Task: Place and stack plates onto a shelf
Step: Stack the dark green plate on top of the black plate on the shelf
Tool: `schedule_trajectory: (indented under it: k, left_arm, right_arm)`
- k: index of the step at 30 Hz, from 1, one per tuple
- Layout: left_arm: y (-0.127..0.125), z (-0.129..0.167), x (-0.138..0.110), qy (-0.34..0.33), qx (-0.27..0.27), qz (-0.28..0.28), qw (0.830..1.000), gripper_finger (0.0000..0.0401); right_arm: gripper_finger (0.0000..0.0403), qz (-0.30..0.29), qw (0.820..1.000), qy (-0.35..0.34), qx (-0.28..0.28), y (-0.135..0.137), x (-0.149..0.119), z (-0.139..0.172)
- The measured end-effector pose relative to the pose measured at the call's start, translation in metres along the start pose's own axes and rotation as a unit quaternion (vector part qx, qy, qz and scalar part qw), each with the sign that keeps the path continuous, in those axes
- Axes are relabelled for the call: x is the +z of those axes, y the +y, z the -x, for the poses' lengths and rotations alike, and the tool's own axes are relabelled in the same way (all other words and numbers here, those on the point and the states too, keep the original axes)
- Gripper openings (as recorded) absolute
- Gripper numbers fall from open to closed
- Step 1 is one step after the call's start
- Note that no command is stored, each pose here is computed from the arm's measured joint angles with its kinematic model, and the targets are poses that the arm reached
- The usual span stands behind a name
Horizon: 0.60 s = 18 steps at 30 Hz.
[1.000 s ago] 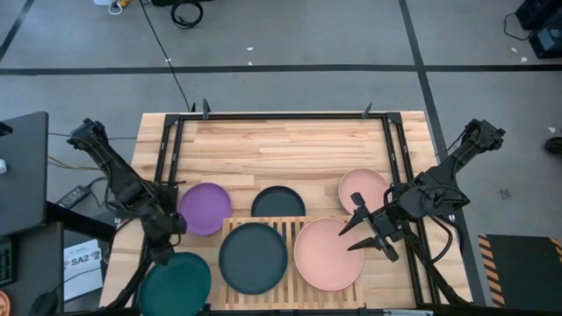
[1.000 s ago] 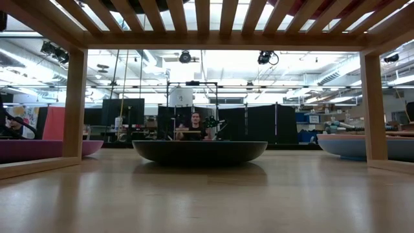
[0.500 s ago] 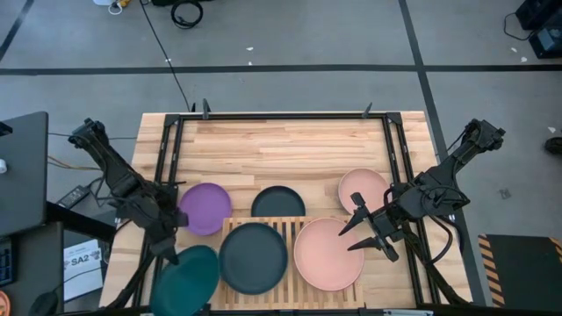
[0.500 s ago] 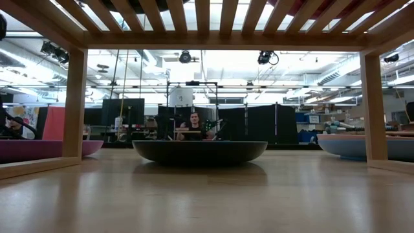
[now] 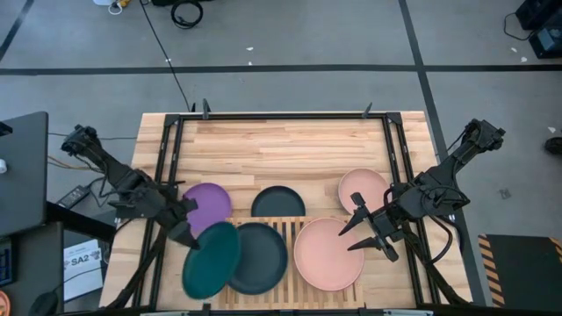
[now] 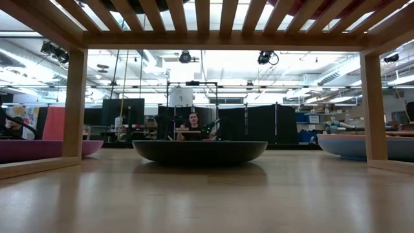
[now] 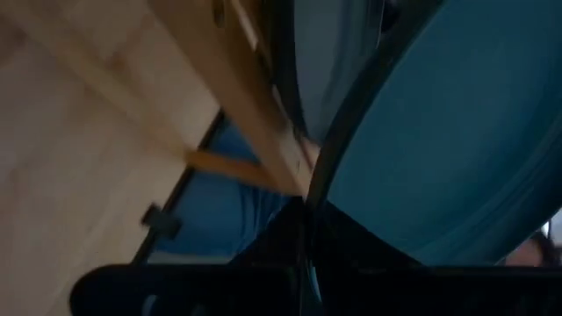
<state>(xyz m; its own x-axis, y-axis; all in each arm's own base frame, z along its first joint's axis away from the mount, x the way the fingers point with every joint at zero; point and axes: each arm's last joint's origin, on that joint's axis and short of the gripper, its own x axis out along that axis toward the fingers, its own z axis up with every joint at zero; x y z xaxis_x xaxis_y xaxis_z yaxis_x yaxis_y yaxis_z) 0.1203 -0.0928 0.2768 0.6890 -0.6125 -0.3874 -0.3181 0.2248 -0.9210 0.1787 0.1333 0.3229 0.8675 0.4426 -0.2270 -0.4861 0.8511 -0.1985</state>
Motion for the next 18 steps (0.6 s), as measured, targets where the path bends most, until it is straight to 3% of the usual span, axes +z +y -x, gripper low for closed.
schedule_trajectory:
  k: [10,18]
  left_arm:
    - [-0.003,0.005,0.031,-0.086,-0.026,0.037,0.995,0.0018]
    - [0.000,0.001,0.045,-0.094,-0.011,0.060,0.994,0.0018]
  right_arm:
    - [0.0199,0.000,1.000,0.000,0.000,0.000,0.000,0.000]
    - [0.0199,0.000,1.000,0.000,0.000,0.000,0.000,0.000]
